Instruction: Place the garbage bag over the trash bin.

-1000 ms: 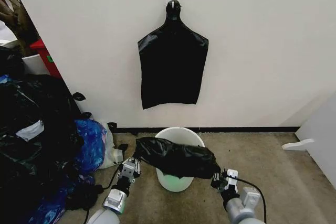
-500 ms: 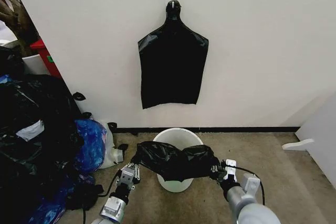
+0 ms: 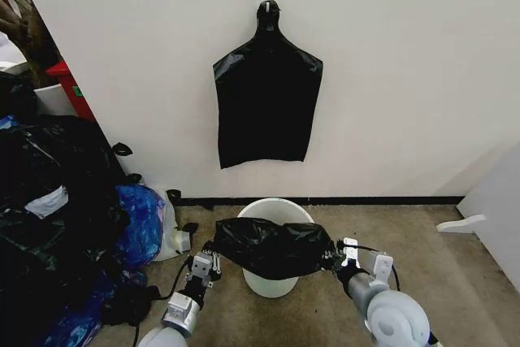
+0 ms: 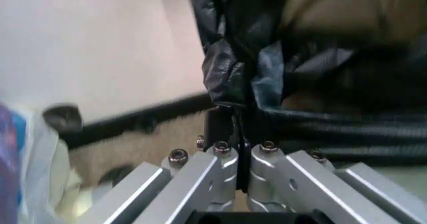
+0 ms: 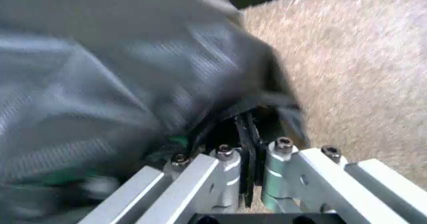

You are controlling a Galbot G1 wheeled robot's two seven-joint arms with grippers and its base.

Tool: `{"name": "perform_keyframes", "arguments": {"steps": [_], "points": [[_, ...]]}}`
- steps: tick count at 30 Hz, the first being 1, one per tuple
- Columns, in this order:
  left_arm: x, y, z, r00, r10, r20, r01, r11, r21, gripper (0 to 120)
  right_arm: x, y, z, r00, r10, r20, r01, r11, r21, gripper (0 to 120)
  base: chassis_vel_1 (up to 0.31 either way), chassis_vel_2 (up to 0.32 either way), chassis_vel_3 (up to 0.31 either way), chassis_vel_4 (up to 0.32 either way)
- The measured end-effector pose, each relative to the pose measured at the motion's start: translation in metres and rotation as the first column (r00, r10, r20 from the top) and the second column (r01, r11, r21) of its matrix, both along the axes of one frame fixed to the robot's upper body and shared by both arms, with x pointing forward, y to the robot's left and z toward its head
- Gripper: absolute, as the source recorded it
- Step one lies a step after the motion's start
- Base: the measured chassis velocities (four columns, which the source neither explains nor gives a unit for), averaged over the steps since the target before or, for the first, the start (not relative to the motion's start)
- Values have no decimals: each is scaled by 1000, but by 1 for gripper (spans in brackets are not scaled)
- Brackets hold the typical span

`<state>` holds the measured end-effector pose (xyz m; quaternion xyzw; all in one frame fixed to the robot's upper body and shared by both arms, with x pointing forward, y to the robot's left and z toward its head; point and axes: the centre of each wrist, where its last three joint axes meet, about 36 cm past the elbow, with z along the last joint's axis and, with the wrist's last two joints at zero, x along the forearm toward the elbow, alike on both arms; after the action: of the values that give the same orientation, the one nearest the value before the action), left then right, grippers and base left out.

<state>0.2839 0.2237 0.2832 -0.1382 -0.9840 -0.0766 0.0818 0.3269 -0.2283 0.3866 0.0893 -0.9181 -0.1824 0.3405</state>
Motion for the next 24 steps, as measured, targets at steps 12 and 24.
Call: {"name": "perform_keyframes", "arguments": {"steps": [12, 24], "points": [[5, -10, -34, 999, -4, -42, 4, 1000, 10, 0, 9, -13, -30, 998, 61, -12, -61, 998, 20, 0, 0, 0, 0, 0], [12, -13, -44, 998, 13, -62, -13, 1000, 4, 0, 22, -30, -42, 997, 70, -33, -69, 997, 40, 0, 0, 0, 0, 0]]}}
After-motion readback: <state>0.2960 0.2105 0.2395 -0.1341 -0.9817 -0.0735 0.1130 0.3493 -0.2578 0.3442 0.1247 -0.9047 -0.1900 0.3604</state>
